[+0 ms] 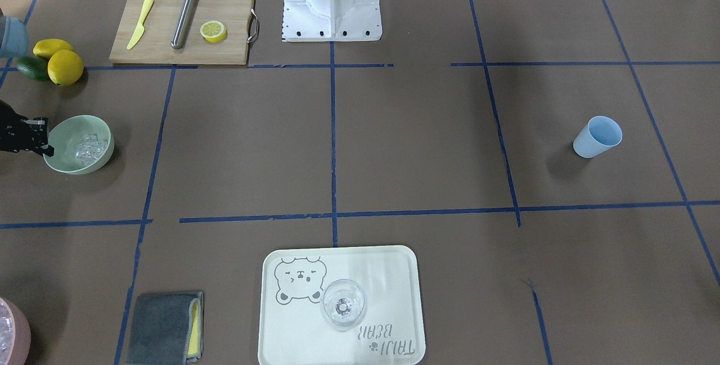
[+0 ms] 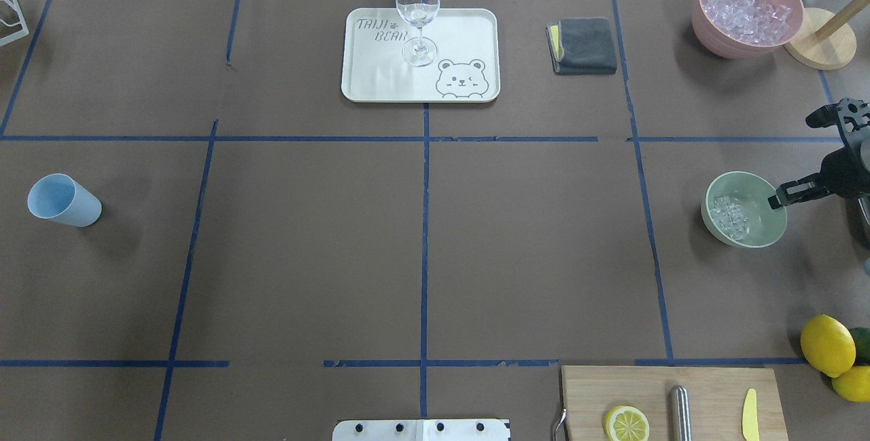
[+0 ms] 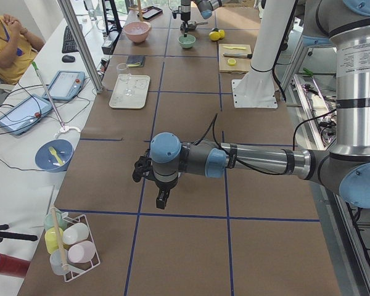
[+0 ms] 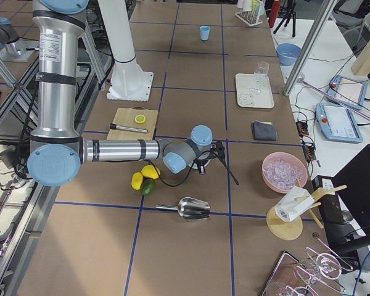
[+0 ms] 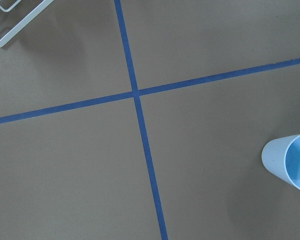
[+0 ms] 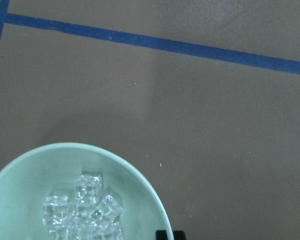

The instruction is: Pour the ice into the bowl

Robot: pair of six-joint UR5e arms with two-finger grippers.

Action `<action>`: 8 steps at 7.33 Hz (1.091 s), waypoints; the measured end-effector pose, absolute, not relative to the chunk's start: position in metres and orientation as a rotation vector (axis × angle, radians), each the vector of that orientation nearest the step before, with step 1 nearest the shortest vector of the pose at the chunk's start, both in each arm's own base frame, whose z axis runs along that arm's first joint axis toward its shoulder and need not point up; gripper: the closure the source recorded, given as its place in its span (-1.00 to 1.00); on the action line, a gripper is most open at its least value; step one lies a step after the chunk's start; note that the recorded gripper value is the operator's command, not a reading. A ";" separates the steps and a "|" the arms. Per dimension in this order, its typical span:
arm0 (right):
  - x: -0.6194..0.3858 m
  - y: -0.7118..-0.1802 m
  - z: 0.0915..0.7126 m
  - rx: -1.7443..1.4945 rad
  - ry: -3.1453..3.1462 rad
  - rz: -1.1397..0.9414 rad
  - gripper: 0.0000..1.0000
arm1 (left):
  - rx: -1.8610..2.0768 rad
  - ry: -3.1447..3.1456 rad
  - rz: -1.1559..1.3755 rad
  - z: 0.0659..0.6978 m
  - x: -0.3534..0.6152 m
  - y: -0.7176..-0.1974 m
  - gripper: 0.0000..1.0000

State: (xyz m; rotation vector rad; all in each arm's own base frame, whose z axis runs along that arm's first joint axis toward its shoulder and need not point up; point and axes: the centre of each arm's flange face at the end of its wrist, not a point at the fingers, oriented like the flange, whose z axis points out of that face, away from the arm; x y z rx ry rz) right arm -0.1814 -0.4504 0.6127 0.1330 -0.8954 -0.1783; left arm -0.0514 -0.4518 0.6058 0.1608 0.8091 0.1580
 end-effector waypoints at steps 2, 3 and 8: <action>-0.178 -0.457 0.603 0.163 -0.896 -0.177 -1.00 | 0.159 0.809 0.157 0.606 -0.051 -0.452 -1.00; -0.160 -0.464 0.600 0.187 -0.887 -0.158 -1.00 | 0.158 0.809 0.157 0.607 -0.051 -0.452 -1.00; 0.045 -0.482 0.634 0.125 -0.693 -0.128 -1.00 | 0.152 0.809 0.153 0.608 -0.052 -0.453 -1.00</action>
